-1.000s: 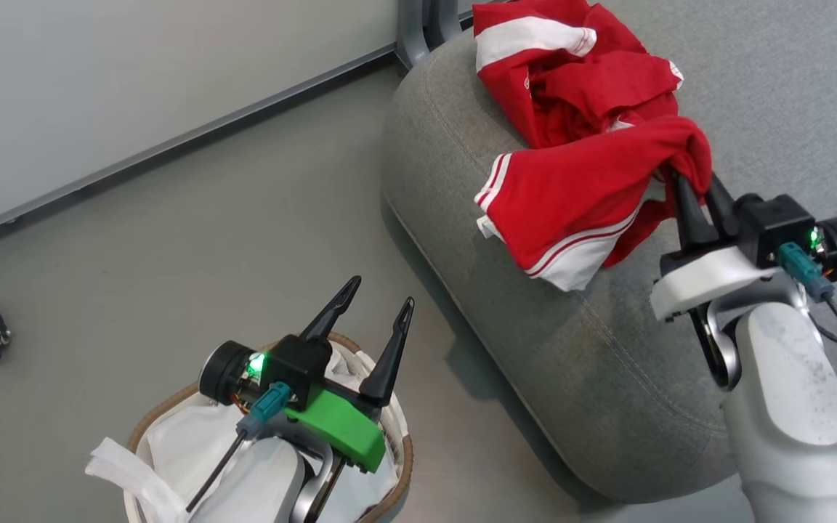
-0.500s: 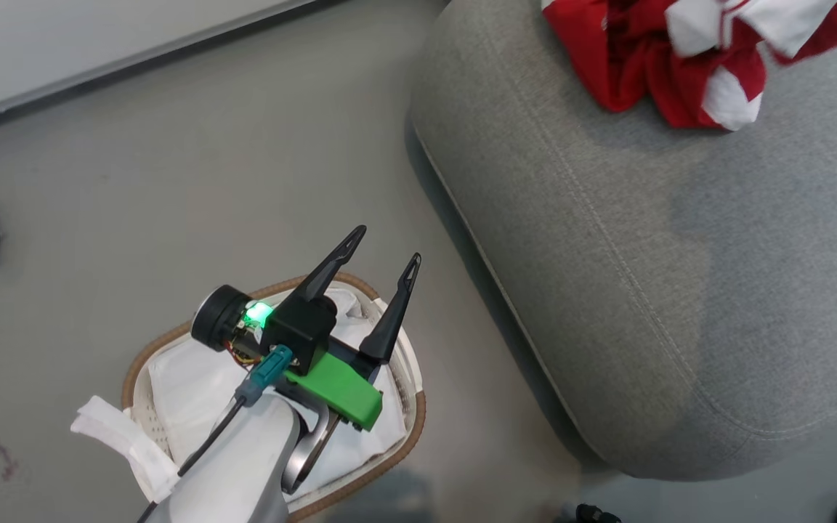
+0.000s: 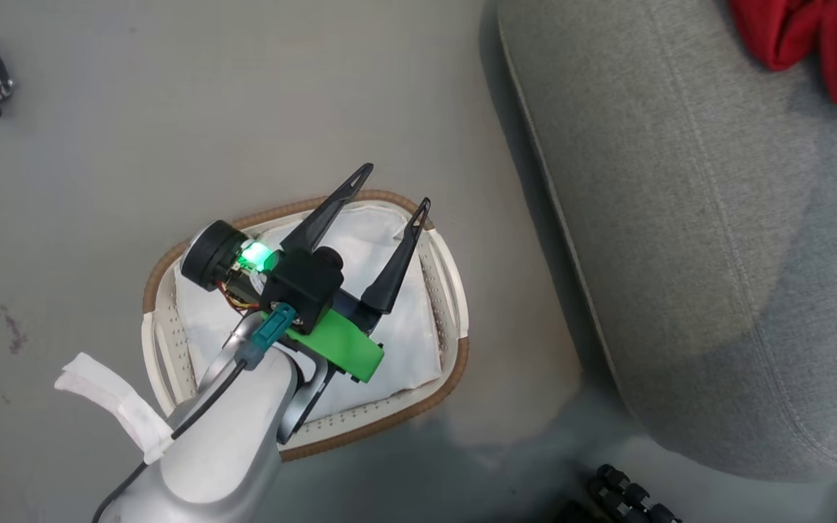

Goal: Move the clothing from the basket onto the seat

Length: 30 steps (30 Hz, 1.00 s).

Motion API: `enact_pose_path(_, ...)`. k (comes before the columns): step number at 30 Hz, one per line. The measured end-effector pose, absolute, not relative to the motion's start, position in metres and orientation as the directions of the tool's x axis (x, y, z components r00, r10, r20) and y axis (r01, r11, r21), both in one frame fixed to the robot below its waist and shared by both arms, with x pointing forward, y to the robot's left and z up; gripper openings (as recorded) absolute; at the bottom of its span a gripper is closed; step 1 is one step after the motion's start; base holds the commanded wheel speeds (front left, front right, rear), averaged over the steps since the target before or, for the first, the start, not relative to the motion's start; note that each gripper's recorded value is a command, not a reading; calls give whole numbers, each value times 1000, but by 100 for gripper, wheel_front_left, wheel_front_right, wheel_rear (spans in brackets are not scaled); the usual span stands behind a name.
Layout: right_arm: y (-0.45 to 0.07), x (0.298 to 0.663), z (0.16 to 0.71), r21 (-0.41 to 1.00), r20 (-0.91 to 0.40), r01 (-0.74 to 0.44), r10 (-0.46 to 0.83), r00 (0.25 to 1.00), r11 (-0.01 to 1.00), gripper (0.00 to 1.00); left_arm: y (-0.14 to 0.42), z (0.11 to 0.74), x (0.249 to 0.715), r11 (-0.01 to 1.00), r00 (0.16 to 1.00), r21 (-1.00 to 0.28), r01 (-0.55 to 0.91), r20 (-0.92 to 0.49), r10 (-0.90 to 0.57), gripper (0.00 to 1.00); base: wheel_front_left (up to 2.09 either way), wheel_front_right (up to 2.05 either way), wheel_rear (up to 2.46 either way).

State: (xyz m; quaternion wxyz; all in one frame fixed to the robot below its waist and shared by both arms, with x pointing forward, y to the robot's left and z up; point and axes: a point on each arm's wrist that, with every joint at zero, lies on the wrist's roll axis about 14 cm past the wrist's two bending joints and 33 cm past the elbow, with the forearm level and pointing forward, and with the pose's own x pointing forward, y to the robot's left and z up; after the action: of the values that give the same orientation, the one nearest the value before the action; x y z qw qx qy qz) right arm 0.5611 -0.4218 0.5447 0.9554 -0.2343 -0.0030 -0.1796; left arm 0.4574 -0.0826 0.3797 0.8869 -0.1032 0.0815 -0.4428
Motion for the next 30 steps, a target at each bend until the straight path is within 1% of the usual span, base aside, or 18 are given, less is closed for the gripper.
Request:
enact_pose_path(3, -414, 559, 488, -438, -29, 299, -346, 938, 848, 0, -75, 365, 459, 605, 609, -272, 748, -82, -789, 100, 0, 0, 0)
enact_pose_path(7, -399, 556, 443, -413, -117, 259, -333, 936, 873, 0, -69, 349, 457, 615, 611, -284, 735, -114, -783, 100, 0, 0, 0)
enact_pose_path(8, -396, 554, 436, -409, -130, 252, -329, 935, 877, 1, -68, 346, 457, 616, 610, -286, 734, -120, -783, 100, 0, 0, 0)
enact_pose_path(9, -393, 552, 432, -406, -136, 247, -326, 936, 880, 7, -68, 344, 456, 616, 609, -286, 734, -125, -784, 100, 0, 0, 0)
enact_pose_path(10, -392, 550, 430, -403, -139, 246, -325, 936, 882, 22, -68, 344, 456, 616, 608, -285, 734, -126, -784, 100, 0, 0, 0)
enact_pose_path(11, -391, 547, 429, -397, -139, 248, -325, 935, 884, 34, -68, 344, 456, 615, 607, -284, 736, -125, -785, 100, 0, 0, 0)
enact_pose_path(12, -389, 544, 429, -388, -138, 251, -325, 936, 887, 48, -69, 345, 456, 613, 606, -283, 737, -124, -786, 100, 0, 0, 0)
enact_pose_path(13, -387, 540, 429, -382, -135, 252, -324, 936, 889, 71, -70, 347, 457, 612, 605, -281, 739, -121, -787, 100, 0, 0, 0)
enact_pose_path(14, -386, 537, 430, -380, -135, 252, -323, 937, 890, 100, -70, 349, 456, 610, 604, -278, 742, -119, -788, 100, 0, 0, 0)
enact_pose_path(19, -385, 518, 443, -394, -118, 252, -320, 940, 884, 100, -74, 360, 453, 601, 597, -270, 753, -106, -795, 100, 0, 0, 0)
enact_pose_path(24, -380, 503, 462, -395, -84, 252, -307, 948, 884, 100, -76, 380, 450, 603, 607, -267, 752, -79, -791, 100, 0, 0, 0)
enact_pose_path(30, -366, 497, 496, -392, -13, 236, -262, 965, 889, 100, -69, 407, 451, 633, 645, -254, 731, -46, -763, 100, 0, 0, 0)
